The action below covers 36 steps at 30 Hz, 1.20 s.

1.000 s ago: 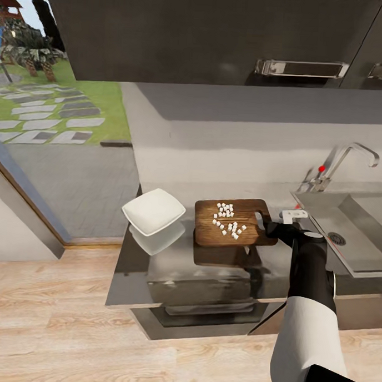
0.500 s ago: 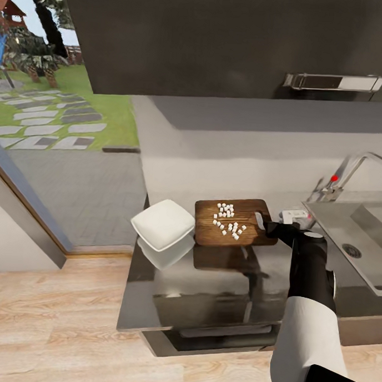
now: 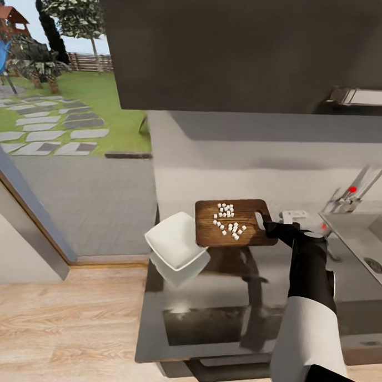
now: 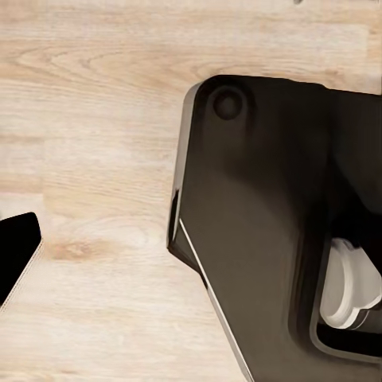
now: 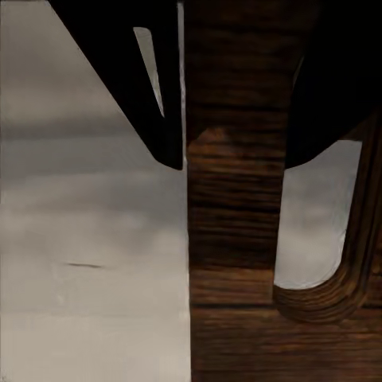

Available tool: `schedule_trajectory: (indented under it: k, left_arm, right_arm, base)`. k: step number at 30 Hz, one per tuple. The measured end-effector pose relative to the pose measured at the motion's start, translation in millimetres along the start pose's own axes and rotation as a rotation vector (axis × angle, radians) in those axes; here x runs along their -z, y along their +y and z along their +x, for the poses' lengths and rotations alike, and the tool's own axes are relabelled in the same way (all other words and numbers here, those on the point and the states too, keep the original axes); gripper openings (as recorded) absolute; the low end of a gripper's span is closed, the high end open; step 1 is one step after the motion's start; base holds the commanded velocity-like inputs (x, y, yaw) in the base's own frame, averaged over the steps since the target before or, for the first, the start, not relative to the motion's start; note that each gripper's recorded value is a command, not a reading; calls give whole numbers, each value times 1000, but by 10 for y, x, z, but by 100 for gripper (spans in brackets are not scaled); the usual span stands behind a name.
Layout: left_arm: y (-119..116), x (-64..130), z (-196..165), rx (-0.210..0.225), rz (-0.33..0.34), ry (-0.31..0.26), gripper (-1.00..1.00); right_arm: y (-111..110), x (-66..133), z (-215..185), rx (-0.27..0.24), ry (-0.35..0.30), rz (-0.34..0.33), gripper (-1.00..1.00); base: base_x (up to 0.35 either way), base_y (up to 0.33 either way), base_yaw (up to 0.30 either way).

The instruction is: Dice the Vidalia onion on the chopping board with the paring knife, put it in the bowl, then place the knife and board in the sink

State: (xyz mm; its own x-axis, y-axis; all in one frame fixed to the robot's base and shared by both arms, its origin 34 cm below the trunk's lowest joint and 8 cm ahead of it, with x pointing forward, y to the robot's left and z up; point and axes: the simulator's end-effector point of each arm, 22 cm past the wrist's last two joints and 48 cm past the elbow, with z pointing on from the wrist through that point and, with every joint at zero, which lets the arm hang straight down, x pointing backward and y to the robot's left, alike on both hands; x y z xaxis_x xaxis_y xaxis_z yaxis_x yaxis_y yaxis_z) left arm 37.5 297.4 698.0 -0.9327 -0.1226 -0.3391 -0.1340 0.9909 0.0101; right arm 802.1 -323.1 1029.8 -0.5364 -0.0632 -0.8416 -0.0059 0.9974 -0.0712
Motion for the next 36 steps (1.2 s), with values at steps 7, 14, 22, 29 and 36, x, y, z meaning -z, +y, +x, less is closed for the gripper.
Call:
schedule_trajectory:
  k: [7,14,22,29,36]
  left_arm:
    - [-6,-19,-29,1,1,-11,100]
    - [-11,-38,-58,1,3,-22,100]
    - [-14,-58,-92,2,4,-34,100]
    - [-18,-73,-117,2,5,-43,100]
    - [-17,-75,-118,3,5,-43,100]
  right_arm:
    - [-6,43,-62,0,-11,1,-100]
    - [-9,87,-130,-3,-23,1,-100]
    - [-13,138,-200,-3,-36,1,-100]
    - [-11,174,-249,-1,-44,0,-100]
    - [0,167,-235,0,-41,-2,-100]
  base:
    - [162,211,0]
    - [33,53,0]
    - [1,1,0]
    - [0,0,0]
    - [0,0,0]
